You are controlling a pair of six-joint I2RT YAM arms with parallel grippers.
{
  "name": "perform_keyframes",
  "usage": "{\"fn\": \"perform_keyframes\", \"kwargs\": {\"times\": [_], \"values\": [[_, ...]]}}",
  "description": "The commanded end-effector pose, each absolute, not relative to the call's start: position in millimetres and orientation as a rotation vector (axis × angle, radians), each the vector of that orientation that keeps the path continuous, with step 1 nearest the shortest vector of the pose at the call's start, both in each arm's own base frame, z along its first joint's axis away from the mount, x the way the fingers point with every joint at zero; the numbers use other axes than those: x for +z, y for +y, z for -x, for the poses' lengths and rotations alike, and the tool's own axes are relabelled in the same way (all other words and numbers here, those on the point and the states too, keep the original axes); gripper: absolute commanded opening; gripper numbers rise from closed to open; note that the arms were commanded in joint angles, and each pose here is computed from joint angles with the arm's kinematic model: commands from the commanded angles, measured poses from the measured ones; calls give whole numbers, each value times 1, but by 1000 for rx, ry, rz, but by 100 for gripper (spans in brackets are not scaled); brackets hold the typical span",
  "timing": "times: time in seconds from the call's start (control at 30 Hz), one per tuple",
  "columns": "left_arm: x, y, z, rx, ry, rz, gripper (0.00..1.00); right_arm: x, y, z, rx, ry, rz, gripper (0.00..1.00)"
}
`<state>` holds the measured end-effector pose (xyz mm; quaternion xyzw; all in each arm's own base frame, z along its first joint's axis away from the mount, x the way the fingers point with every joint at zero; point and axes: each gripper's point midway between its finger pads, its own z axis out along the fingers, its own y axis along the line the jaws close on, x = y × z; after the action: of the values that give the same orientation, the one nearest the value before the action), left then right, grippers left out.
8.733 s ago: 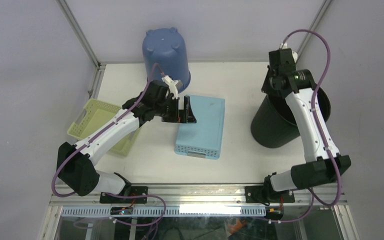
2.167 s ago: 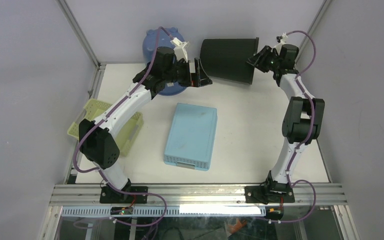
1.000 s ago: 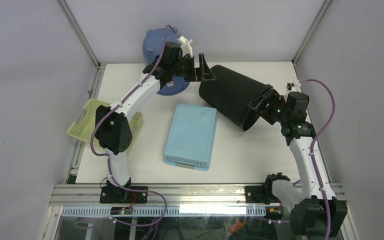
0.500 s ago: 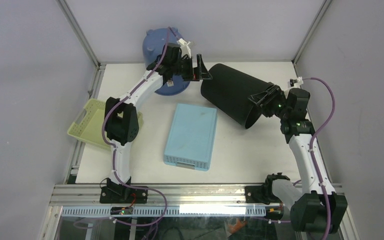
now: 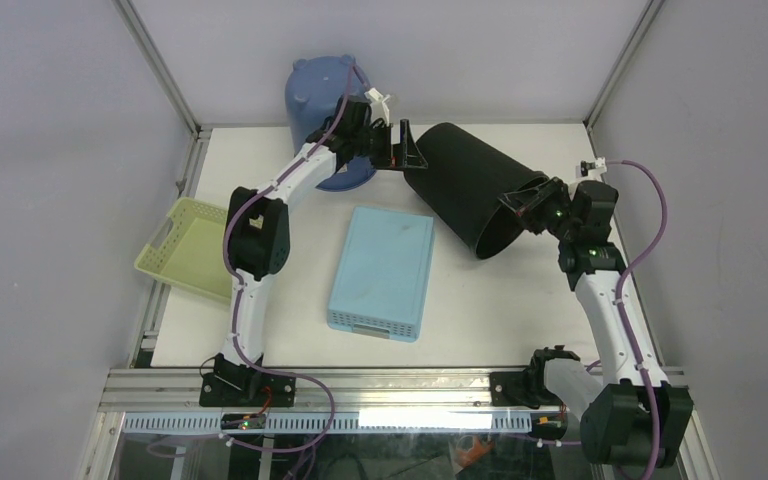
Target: Turn the large container upside down
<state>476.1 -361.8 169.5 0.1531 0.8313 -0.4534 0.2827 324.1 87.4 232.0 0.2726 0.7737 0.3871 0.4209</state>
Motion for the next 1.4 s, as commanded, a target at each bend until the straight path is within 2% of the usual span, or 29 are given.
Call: {"fn": "perform_keyframes", "kwargs": {"times": [0.0, 0.23, 0.47, 0.57, 0.63, 0.7, 0.77, 0.87, 1.1, 1.37], "values": [[217, -371, -487, -1280, 2043, -486, 99, 232, 87, -323, 983, 1933, -666, 0], [222, -373, -484, -1344, 2000, -494, 99, 222, 89, -314, 1011, 2016, -556, 0], [226, -375, -489, -1373, 1974, -441, 99, 203, 81, -304, 971, 2079, -580, 0], [230, -376, -489, -1409, 1940, -403, 99, 199, 80, -301, 959, 2097, -584, 8], [232, -377, -490, -1421, 1929, -386, 99, 197, 78, -300, 948, 2107, -589, 23], [229, -378, -492, -1436, 1932, -371, 99, 196, 77, -299, 940, 2113, -595, 33], [225, -380, -493, -1451, 1936, -354, 99, 197, 75, -298, 933, 2111, -604, 47], [220, -380, -496, -1457, 1934, -328, 99, 200, 73, -299, 913, 2107, -625, 59], [217, -383, -495, -1481, 1922, -327, 99, 215, 70, -301, 909, 2053, -643, 63], [211, -390, -486, -1542, 1935, -363, 99, 236, 91, -309, 1124, 1920, -573, 62]]}}
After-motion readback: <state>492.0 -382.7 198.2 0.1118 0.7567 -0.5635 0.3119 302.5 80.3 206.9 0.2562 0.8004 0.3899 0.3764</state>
